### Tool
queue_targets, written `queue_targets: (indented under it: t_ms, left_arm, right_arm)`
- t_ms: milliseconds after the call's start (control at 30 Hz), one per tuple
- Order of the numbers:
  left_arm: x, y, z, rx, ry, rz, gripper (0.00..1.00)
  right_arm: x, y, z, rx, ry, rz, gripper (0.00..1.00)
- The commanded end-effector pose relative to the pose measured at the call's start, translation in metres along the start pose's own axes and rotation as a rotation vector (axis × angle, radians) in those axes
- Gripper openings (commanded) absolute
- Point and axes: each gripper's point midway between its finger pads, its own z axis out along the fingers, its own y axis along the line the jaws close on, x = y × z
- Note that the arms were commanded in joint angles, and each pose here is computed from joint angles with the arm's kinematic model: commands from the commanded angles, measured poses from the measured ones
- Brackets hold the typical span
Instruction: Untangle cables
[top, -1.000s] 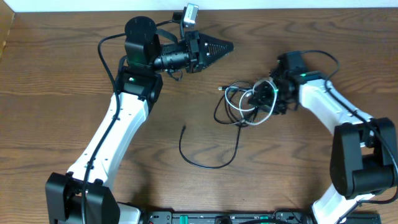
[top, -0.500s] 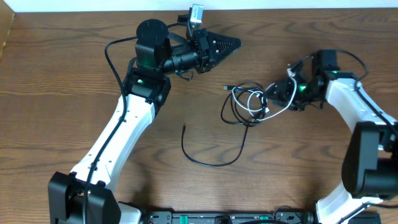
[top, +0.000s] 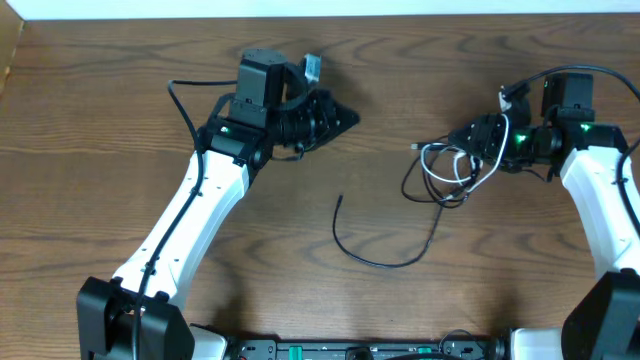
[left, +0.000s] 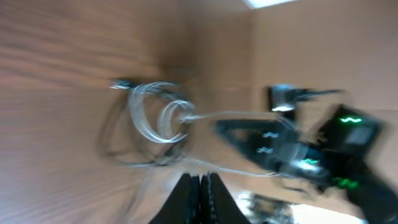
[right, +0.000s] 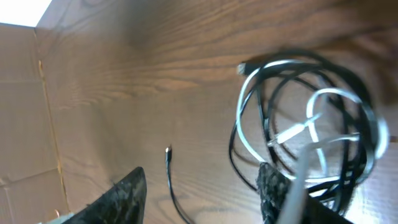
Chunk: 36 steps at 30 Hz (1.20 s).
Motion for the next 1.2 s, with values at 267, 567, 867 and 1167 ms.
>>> queue_targets:
  t_ms: [267, 567, 867, 1167]
  left_arm:
    - [0.02, 0.078, -0.008, -0.436, 0.044, 0.375, 0.07]
    - [0.04, 0.109, 0.023, -0.587, 0.146, 0.489, 0.35]
    - [0.065, 0.091, 0.094, -0.331, 0.245, 0.526, 0.73]
    - [0.076, 0.048, 0.129, -0.025, 0.27, 0.538, 0.78]
  right_arm:
    - [0.016, -0.005, -0.001, 0.052, 0.043, -0.021, 0.64]
    - [0.017, -0.026, -0.003, 0.174, 0.038, -0.022, 0.72]
    - [0.017, 0.023, -0.001, -0.105, 0.057, -0.12, 0.63]
    - [0.018, 0.096, -0.027, -0.549, 0.074, -0.236, 0.6]
